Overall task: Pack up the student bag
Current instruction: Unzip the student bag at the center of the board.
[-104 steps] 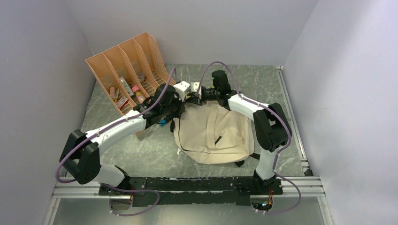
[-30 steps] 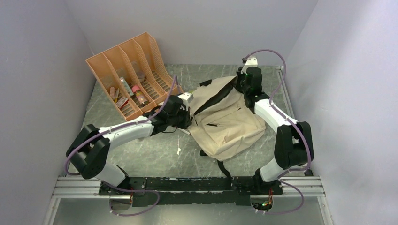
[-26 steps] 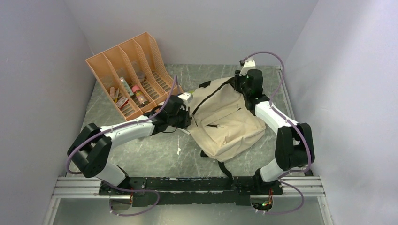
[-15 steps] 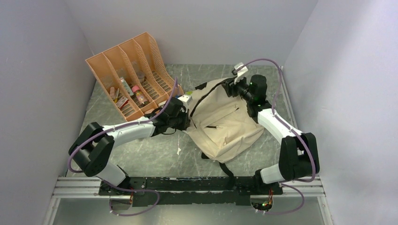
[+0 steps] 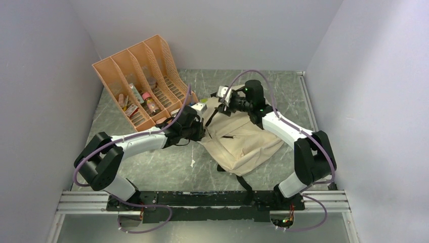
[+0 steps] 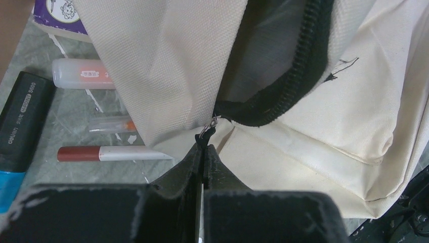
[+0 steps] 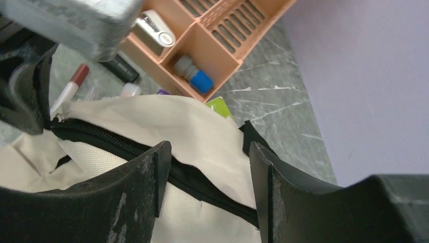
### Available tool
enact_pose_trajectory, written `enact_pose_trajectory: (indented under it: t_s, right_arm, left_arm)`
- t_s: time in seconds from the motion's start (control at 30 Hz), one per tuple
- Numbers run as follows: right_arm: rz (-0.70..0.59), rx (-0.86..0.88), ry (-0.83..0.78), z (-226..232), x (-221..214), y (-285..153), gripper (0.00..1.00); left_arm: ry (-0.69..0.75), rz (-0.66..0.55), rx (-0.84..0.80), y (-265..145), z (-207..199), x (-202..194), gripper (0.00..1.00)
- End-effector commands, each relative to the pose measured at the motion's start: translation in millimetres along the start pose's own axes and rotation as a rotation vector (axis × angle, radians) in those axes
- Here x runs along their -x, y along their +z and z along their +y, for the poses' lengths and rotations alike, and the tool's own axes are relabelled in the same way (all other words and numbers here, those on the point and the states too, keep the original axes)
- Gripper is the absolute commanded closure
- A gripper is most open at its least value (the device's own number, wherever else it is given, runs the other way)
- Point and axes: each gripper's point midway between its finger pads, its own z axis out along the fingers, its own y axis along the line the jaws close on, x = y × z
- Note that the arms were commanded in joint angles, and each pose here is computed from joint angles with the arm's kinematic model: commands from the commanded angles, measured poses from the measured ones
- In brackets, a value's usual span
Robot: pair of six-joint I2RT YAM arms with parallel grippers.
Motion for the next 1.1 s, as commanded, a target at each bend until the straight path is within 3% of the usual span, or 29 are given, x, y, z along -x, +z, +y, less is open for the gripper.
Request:
enact_pose_trajectory:
  t_s: [0.0,0.33,0.47,0.7,0.87,1.07]
  right_arm:
    - [0.018,0.148,-0.152,22,-6,6,0.37]
    - [0.096,0.259,-0.159,52,-34,-1,0.34]
    - [0.078,0.280,-0.161,58,-37,1,0.34]
    - [-0.039,0.152,-0.239,41,-27,25,0.35]
    - [-0.069,0.142,-0.206,42,-25,41,0.42]
    - [-0.105,-0.066,-0.060,15,-13,38,0.57]
  left_arm:
    - [-0.006,-0.037,-0.004,-1,-2,6,0.95]
    - [-0.004,-0.027,-0.001,1,-1,5,0.95]
    - [-0.010,-0.017,-0.013,3,-4,3,0.95]
    - [-0.017,-0.020,-0.020,2,-6,4,0.95]
    - [-0.025,-0.018,-0.034,3,-9,5,0.95]
    - [-0.025,-0.025,-0.036,0,-11,9,0.95]
